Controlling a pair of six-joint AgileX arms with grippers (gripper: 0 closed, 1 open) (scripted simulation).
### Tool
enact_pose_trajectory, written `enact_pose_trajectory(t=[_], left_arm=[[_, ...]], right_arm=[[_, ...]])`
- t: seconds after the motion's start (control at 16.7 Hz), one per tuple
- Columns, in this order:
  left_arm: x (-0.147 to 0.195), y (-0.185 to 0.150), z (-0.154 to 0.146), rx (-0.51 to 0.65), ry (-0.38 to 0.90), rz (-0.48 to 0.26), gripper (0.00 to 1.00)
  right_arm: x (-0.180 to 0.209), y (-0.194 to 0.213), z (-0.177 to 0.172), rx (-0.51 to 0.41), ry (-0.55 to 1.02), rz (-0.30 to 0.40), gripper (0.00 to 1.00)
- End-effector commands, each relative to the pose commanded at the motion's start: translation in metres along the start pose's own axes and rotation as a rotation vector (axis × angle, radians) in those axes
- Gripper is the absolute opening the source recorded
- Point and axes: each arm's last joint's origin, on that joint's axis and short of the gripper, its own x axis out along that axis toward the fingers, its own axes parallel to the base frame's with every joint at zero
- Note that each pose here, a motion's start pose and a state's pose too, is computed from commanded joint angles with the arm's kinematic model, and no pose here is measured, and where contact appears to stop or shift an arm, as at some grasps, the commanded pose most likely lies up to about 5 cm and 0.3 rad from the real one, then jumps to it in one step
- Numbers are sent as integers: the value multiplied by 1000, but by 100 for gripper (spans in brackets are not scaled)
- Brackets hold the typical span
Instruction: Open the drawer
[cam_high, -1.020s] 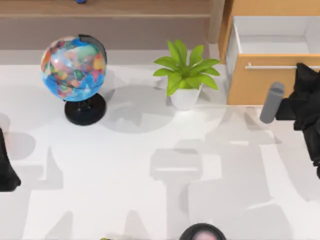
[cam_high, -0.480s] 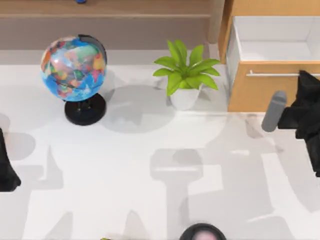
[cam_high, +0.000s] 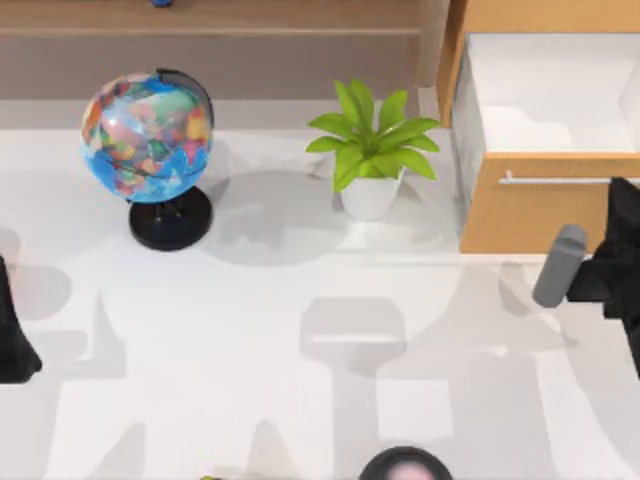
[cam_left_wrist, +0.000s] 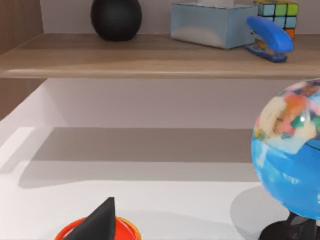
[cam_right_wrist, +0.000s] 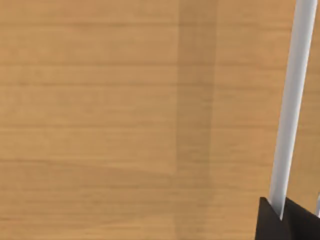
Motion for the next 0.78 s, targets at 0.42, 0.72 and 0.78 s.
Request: enact_pose_trajectory(t=[0.42,0.72,0.78], left_arm=[[0,0,0,0,0,0,100],[0,0,0,0,0,0,100],[0,0,0,0,0,0,100]], right_arm=[[0,0,0,0,0,0,38],[0,0,0,0,0,0,75],[0,0,0,0,0,0,83]])
